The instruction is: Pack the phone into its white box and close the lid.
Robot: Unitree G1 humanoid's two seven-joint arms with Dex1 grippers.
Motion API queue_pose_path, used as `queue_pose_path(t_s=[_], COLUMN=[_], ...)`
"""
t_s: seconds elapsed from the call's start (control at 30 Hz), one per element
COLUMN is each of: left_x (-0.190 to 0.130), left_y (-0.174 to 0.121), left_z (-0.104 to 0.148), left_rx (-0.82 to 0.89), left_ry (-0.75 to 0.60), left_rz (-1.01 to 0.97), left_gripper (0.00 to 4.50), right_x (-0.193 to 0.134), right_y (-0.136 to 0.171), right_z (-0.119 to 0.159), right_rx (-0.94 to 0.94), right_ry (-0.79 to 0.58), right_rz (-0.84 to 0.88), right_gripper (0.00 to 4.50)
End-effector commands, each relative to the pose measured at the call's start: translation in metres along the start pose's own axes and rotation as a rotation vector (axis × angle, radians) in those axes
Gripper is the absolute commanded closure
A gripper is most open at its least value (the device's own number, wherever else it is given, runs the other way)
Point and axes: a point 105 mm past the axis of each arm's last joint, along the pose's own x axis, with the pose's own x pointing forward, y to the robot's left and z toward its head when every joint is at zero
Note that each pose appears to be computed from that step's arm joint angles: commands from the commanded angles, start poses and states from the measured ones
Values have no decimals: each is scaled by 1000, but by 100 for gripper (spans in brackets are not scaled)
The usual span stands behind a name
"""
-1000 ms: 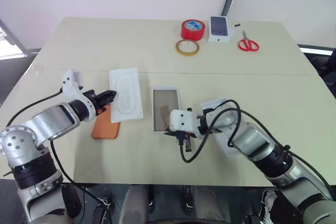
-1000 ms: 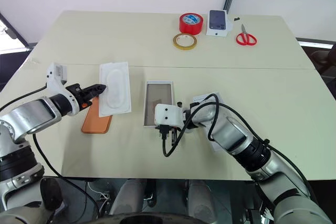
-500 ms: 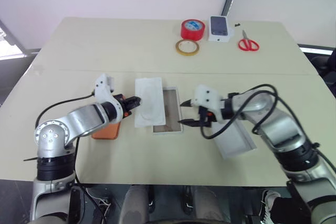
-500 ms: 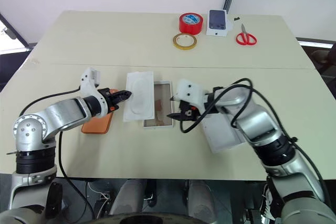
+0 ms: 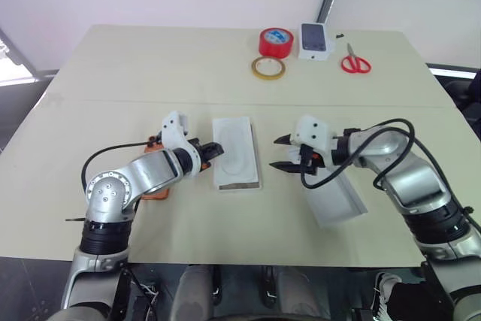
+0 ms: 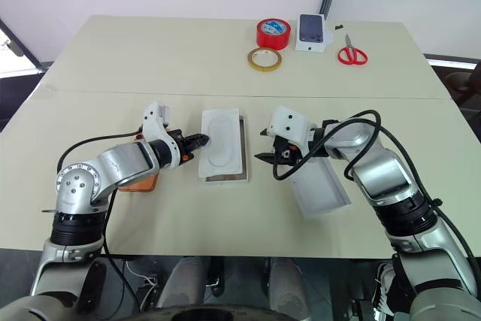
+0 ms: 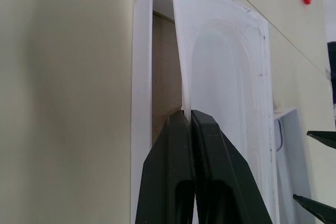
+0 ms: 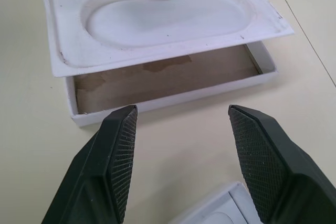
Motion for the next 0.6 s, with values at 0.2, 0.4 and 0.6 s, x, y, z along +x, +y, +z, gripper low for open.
queue_pose_path(t_s=[0.2, 0.4, 0.6], left_x=[-2, -3, -8], left_y=[-13, -18, -19], left_z=[2, 5, 12], left_rx=[20, 31, 37], left_ry=[-25, -32, -51], left_rz=[-33, -53, -63], left_gripper=[450, 205, 3], right_x=[-1, 0, -1], right_y=[-9, -13, -16], right_z=[11, 11, 15], right_rx=[-54, -55, -30], right_ry=[-34, -38, -61], right_rz=[-36, -50, -61], right_gripper=[162, 159, 159])
